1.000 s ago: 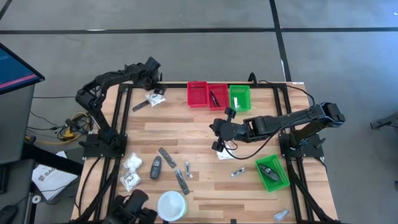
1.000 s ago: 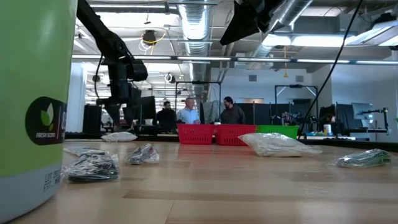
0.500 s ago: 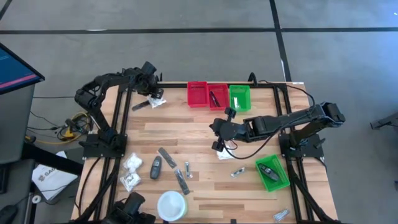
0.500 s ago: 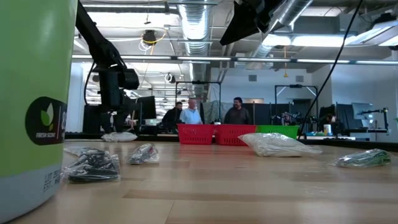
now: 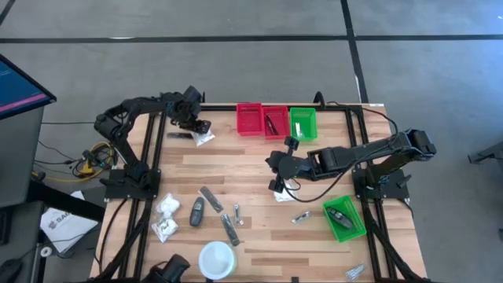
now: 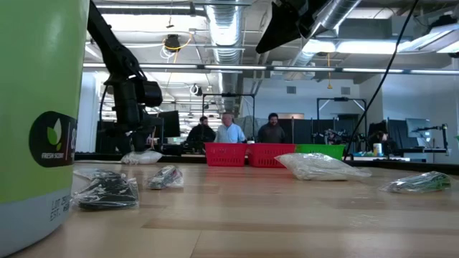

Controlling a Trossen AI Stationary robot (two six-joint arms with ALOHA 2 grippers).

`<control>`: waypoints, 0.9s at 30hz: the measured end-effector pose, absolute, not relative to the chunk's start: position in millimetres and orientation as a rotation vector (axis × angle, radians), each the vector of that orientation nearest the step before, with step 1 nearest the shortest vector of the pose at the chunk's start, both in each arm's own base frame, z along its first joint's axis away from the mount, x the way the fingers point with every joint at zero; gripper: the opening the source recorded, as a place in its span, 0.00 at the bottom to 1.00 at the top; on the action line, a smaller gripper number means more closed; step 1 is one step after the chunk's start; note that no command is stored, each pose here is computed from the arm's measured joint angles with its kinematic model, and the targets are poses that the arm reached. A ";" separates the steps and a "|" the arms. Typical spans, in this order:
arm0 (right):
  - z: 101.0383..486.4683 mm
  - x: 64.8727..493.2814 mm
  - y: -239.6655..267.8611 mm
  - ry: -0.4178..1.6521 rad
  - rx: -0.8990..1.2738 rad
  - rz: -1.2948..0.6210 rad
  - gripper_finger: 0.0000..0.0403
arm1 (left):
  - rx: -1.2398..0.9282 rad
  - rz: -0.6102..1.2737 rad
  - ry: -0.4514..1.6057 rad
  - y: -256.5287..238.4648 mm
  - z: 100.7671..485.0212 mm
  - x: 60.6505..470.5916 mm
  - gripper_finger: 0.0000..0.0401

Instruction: Pick & Place Travel size toiletries

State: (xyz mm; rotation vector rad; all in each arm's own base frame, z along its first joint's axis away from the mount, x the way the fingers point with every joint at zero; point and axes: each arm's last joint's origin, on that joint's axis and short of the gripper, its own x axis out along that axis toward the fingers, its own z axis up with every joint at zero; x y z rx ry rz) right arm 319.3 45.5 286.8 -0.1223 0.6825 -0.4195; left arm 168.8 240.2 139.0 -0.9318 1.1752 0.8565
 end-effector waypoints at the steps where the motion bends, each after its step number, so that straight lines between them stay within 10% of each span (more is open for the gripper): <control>1: 286.8 319.3 45.5 0.682 -0.122 -0.419 0.00 | -0.931 0.849 1.176 238.1 139.5 171.1 0.45; 27: 285.2 317.9 45.4 0.702 -0.128 -0.421 0.00 | -0.842 0.571 1.250 161.0 139.8 235.7 0.44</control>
